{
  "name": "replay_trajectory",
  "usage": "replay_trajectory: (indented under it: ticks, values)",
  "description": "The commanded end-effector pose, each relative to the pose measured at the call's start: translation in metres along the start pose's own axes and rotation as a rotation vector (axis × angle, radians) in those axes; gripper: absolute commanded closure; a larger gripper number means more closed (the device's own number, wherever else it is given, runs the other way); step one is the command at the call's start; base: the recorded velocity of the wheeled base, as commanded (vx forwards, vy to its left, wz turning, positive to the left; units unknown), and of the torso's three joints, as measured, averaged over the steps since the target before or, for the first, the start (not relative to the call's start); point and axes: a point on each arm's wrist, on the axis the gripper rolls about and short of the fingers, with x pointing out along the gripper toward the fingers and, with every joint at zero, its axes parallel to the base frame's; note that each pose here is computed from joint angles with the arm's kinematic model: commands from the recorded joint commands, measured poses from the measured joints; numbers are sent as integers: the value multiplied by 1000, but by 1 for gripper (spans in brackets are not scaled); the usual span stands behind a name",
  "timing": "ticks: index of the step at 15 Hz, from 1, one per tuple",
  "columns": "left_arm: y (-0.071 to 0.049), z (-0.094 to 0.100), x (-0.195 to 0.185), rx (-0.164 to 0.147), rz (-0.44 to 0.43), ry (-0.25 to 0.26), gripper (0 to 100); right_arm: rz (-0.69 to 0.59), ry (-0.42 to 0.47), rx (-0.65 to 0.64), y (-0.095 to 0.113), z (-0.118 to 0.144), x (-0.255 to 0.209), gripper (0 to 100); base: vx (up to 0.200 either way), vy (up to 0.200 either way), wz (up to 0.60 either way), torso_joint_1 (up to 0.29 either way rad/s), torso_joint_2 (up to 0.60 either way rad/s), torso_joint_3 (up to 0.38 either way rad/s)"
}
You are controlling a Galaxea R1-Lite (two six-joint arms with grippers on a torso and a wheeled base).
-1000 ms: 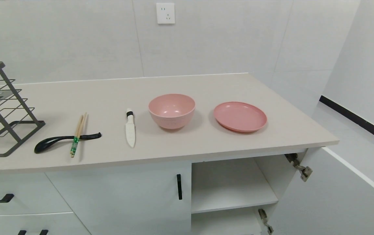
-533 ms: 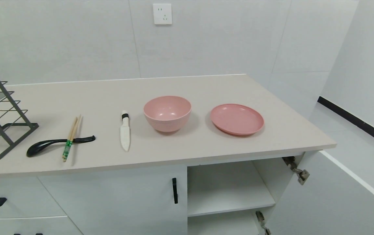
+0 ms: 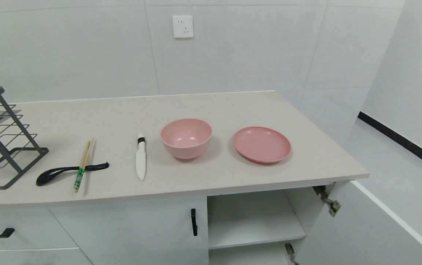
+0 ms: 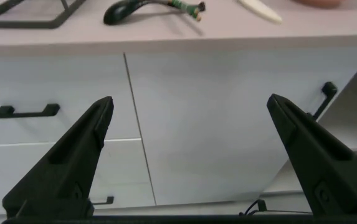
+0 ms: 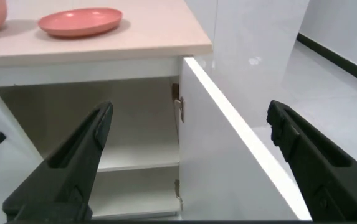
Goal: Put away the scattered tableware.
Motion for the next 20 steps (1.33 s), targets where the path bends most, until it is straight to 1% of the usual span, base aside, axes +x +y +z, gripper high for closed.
replay_trajectory:
  ticks: [1, 9, 12, 15, 20]
  values:
    - [0, 0, 0, 0, 0, 1, 0, 1, 0, 0, 0, 0, 0, 0, 0, 0, 0, 261, -496, -242]
    - [0, 0, 0, 0, 0, 1, 0, 1, 0, 2, 0, 0, 0, 0, 0, 0, 0, 280, -542, -263]
    - [0, 0, 0, 0, -2, 1, 0, 1, 2, 2, 0, 0, 0, 0, 0, 200, 0, 277, -551, -268]
    - [0, 0, 0, 0, -2, 1, 0, 1, 0, 2, 0, 0, 0, 0, 0, 0, 0, 97, -162, -89]
    - [0, 0, 0, 0, -2, 1, 0, 1, 0, 2, 0, 0, 0, 0, 0, 0, 0, 0, 0, 0]
